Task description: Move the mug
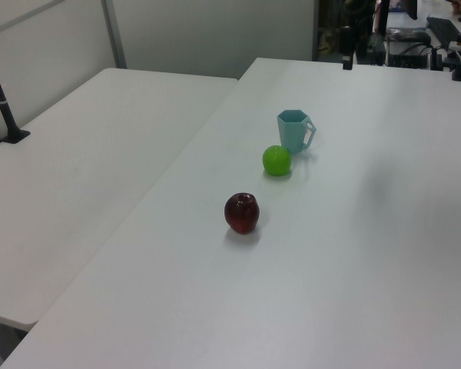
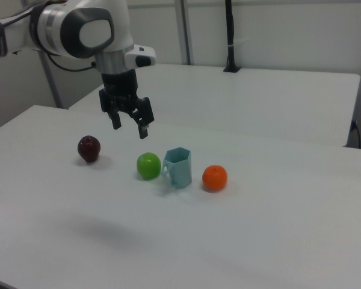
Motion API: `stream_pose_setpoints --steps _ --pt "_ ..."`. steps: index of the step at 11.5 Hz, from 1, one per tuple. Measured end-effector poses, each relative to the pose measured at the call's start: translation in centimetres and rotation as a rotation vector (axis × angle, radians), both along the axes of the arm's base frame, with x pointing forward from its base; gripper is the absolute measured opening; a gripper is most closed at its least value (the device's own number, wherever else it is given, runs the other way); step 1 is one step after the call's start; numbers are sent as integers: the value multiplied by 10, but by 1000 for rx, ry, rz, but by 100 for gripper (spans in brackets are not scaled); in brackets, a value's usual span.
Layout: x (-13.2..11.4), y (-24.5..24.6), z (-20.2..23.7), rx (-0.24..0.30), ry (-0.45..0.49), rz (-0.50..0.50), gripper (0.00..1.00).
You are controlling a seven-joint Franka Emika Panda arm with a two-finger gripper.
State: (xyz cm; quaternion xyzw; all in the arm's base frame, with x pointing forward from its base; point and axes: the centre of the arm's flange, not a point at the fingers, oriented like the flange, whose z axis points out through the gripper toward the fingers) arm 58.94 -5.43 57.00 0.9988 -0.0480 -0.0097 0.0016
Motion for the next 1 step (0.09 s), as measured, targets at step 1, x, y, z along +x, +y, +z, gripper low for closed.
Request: stream_pose_setpoints --steps 1 --pt "-6 -1 2 3 0 -2 100"
